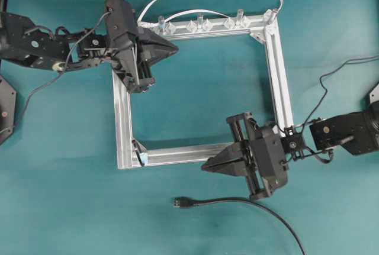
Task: Insert the wire through the string loop located on the left side.
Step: 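Open both grippers and move the right gripper toward the black USB cable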
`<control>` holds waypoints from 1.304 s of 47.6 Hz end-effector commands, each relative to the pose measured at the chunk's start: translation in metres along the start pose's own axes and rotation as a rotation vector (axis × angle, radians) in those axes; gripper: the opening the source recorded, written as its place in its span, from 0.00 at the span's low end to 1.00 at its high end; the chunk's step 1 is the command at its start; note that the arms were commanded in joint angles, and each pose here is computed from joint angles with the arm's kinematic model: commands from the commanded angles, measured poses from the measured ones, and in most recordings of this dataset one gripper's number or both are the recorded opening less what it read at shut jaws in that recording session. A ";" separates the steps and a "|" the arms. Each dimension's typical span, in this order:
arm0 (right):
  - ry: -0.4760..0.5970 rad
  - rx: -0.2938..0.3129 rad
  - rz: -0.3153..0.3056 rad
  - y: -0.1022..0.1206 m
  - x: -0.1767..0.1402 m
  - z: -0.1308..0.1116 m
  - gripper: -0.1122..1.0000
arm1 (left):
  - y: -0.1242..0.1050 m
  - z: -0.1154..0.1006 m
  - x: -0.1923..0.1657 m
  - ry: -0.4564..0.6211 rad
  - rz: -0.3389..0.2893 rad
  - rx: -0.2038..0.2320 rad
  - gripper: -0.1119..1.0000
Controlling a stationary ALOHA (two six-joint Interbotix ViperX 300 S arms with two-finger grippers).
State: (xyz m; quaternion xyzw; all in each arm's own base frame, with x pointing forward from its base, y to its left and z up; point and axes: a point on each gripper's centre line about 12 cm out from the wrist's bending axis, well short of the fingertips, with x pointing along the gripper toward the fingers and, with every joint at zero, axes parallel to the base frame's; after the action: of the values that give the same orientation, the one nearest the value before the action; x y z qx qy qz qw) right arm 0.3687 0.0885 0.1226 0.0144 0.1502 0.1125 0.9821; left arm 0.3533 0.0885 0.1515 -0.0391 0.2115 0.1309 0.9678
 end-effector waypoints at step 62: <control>-0.015 0.202 -0.056 0.027 0.004 0.033 0.62 | -0.019 0.009 -0.042 0.114 -0.063 0.096 0.90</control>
State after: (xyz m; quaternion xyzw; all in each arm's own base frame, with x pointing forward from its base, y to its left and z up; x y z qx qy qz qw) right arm 0.3757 0.1077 0.1398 0.0977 0.1696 0.0637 0.9786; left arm 0.3238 0.0619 0.1655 -0.0075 0.2880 0.0877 0.9536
